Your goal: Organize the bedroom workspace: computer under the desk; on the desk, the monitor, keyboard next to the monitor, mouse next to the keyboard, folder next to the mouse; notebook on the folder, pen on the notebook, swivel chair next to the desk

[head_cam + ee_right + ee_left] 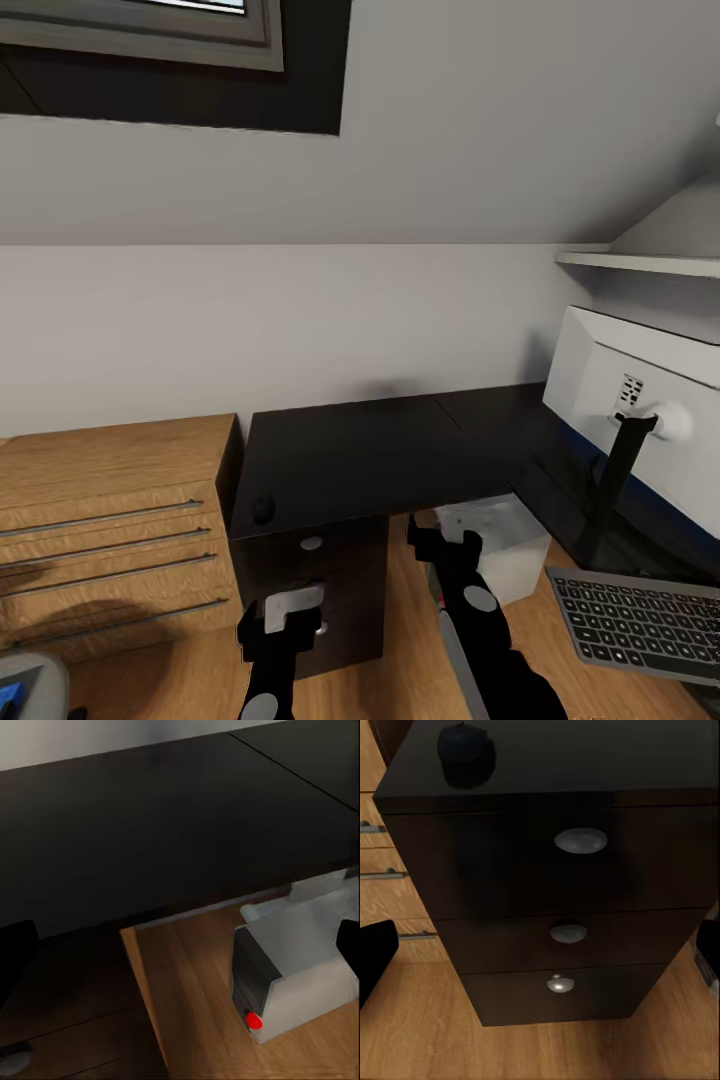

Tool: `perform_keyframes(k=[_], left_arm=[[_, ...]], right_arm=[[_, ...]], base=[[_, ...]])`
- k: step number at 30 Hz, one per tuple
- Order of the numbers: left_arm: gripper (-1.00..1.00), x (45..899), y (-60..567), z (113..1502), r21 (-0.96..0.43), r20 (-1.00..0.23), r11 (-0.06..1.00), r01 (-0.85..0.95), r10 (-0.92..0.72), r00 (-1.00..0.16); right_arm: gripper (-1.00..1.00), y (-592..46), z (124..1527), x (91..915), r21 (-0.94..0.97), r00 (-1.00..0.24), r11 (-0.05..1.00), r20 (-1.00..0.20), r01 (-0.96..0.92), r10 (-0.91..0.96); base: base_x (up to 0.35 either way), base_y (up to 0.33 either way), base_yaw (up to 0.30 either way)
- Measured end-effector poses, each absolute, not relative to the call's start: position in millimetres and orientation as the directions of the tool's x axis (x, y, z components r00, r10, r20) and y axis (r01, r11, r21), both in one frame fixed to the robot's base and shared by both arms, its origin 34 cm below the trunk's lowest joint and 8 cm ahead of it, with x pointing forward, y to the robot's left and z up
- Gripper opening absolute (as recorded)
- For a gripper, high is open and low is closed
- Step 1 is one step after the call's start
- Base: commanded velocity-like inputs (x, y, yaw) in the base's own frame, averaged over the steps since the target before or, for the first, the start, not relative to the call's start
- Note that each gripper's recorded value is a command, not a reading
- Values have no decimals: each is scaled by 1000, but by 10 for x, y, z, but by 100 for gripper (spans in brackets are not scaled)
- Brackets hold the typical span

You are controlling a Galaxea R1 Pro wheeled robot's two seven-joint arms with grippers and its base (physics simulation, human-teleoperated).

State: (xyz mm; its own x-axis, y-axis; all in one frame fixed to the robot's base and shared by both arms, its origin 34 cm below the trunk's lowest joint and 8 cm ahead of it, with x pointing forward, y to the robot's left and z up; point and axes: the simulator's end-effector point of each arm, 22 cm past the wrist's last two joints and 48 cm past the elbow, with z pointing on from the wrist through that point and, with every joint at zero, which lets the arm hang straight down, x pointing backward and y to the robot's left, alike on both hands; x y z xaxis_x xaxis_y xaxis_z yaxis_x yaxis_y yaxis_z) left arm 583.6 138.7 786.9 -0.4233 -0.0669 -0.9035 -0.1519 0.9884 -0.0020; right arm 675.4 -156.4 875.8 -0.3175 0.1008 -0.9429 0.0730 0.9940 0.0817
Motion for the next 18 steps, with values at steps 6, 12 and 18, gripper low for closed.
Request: perform_keyframes(k=[6,12,18], left_arm=[[100,5838,1390,7882,-3,-905,988,-152,-68,-421],[100,5668,1438,7440,53,-862,989,-141,-26,-507],[100,5377,1505,6878,118,-788,986,-116,22,-615]], right_arm=[[100,-1535,8297,6608,76,-340,994,-935,80,99],[100,-1462,7440,6301,37,-471,997,-880,65,64],[100,-1441,6665,5856,13,-546,998,-837,54,41]], base=[[0,0,-240],[0,0,-68],[0,0,-9]])
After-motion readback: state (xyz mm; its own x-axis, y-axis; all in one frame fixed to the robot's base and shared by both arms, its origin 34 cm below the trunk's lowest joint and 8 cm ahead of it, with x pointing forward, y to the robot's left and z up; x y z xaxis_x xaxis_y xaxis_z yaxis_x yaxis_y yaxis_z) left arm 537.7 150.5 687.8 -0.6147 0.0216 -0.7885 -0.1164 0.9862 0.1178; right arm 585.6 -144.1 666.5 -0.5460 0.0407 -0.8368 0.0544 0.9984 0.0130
